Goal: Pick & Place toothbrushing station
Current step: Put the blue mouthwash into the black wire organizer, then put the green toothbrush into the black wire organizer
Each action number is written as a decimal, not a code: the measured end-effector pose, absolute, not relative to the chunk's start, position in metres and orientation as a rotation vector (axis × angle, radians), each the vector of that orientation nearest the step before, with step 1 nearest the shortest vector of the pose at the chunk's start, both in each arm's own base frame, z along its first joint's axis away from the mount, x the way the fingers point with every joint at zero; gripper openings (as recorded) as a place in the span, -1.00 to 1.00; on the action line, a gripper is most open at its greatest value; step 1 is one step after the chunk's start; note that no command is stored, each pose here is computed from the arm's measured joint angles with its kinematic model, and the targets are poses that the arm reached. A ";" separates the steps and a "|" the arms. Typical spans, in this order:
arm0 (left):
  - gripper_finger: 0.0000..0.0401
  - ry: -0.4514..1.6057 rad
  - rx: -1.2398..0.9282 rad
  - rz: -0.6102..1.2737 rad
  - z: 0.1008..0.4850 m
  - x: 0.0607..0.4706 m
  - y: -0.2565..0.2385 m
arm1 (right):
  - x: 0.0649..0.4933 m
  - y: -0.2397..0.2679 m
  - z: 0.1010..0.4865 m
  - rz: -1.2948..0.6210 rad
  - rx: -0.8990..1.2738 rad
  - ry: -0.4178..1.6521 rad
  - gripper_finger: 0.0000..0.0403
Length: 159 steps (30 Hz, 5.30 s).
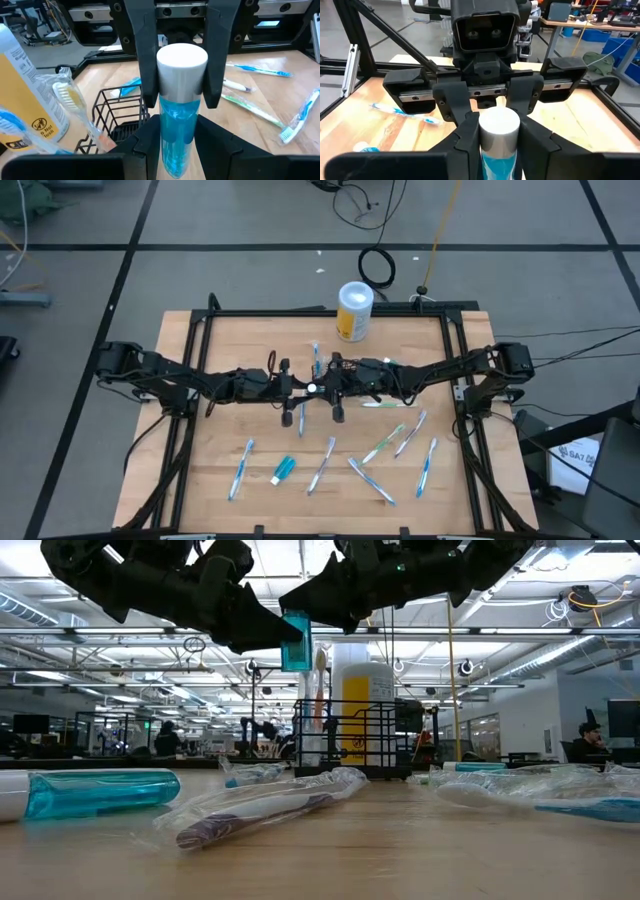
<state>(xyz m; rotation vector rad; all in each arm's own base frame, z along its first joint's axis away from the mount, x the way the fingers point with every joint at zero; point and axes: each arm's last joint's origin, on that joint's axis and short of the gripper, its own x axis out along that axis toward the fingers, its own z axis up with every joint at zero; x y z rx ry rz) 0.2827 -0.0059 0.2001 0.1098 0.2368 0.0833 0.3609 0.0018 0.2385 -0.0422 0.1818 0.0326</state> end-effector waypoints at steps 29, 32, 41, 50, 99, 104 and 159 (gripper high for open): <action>0.24 0.243 0.102 0.172 0.200 0.282 -0.004 | 0.331 -0.004 0.267 -0.126 -0.053 0.280 -0.53; 0.24 0.242 0.102 0.174 0.200 0.282 -0.004 | 0.321 -0.008 0.276 -0.218 -0.097 0.281 -0.52; 0.24 0.242 0.102 0.168 0.200 0.282 -0.004 | 0.306 -0.037 0.246 -0.360 0.013 0.162 -0.52; 0.24 0.241 0.115 0.168 0.200 0.282 -0.003 | 0.301 -0.050 0.205 -0.445 0.148 0.145 -0.52; 0.24 0.185 0.195 0.162 0.216 0.276 -0.005 | 0.340 -0.051 0.174 -0.507 0.163 0.264 -0.51; 0.24 0.183 0.172 0.164 0.218 0.275 -0.005 | 0.346 -0.052 0.162 -0.510 0.188 0.245 -0.51; 0.24 0.228 0.168 0.163 0.213 0.274 -0.005 | 0.340 -0.052 0.185 -0.500 0.140 0.199 -0.23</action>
